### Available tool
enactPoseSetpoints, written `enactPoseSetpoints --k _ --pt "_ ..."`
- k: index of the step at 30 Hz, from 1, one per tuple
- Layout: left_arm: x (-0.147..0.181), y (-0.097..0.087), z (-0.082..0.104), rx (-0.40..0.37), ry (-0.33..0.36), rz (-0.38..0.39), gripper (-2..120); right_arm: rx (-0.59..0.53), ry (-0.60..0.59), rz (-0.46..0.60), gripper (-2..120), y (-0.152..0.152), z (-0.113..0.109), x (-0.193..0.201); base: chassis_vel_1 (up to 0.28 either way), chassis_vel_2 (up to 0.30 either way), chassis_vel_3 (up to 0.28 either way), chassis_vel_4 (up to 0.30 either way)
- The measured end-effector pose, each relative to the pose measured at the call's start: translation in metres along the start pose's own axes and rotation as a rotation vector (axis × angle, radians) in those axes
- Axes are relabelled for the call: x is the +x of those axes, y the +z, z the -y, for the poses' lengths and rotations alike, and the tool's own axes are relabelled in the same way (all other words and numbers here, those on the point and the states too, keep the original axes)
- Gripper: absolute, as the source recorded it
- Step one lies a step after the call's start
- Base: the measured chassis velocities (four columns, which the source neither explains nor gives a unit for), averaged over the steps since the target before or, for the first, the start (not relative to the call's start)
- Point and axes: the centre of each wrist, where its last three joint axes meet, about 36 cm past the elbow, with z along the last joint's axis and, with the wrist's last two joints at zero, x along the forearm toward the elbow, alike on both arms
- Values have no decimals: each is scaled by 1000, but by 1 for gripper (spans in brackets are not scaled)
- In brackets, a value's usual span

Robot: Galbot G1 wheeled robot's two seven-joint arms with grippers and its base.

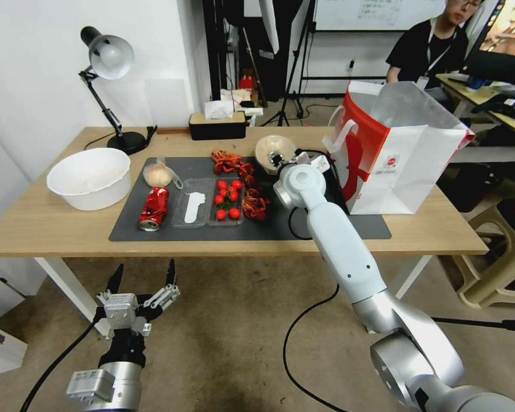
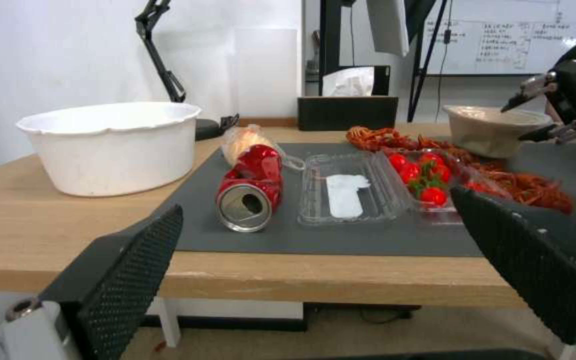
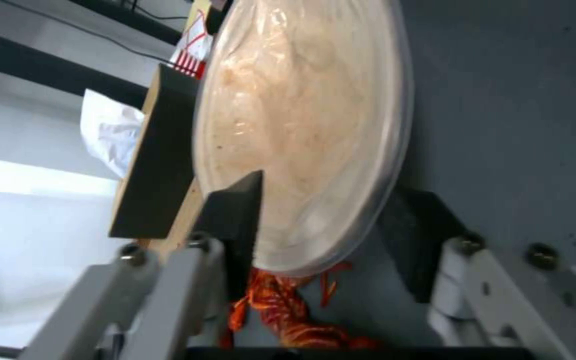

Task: Pick up the trash from the table and place it into the takeout bag.

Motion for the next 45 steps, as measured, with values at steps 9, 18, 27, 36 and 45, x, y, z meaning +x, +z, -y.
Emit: enactPoseSetpoints --k 9,18,27,36,45 --pt "1 -3 1 -3 1 5 100 -7 10 7 8 -2 6 -1 0 0 0 0" --pt "2 -4 0 -5 0 4 100 68 -101 58 0 -2 15 22 0 0 0 0" --pt "2 -6 0 -7 -1 9 100 326 -306 248 0 -19 11 71 0 0 0 0" --pt "1 -6 1 -6 -2 12 100 612 -343 502 0 -51 1 107 0 0 0 0" --pt "-2 -11 2 -4 -6 16 100 847 7 786 0 -121 -4 152 0 0 0 0"
